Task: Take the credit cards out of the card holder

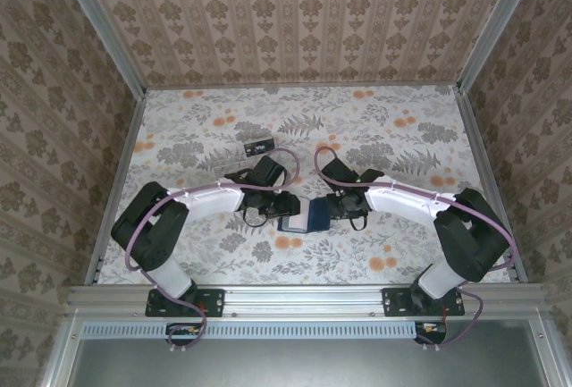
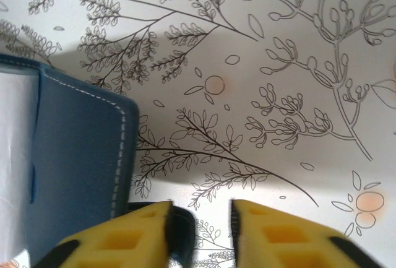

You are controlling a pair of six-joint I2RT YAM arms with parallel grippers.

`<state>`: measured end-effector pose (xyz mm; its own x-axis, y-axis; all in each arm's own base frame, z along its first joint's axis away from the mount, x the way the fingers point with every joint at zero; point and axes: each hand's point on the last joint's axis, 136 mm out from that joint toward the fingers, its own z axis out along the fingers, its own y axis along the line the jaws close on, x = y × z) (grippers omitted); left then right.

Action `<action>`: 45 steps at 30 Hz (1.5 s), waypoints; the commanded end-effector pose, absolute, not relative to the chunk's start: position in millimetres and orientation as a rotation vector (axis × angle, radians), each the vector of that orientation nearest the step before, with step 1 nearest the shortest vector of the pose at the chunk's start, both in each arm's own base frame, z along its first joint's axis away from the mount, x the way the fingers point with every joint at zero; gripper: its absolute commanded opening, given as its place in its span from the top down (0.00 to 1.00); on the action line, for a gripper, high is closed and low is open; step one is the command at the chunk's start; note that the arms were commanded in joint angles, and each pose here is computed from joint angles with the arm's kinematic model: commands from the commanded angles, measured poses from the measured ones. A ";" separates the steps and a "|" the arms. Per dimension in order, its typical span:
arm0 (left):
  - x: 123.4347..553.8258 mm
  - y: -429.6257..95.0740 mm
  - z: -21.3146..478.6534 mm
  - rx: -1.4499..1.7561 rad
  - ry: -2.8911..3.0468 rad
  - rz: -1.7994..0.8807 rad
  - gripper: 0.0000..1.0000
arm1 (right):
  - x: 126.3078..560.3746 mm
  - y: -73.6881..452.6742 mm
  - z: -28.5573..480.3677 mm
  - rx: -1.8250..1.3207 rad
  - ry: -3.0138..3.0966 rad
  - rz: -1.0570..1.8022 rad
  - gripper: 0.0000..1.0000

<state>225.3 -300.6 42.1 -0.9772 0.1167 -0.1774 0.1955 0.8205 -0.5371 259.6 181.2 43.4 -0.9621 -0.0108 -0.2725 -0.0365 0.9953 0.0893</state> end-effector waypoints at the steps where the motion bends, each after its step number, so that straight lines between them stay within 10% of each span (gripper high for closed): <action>1: 226.2 -312.4 48.5 0.291 2.848 -0.910 0.61 | 257.8 187.1 47.9 0.029 2.867 0.250 0.60; 20: 220.7 -350.5 65.3 0.440 2.775 -1.148 0.63 | 271.8 194.9 35.5 0.052 2.880 0.290 0.75; 45: 223.5 -351.1 62.7 0.447 2.795 -1.103 0.65 | 270.6 221.8 55.0 0.126 2.855 0.675 0.56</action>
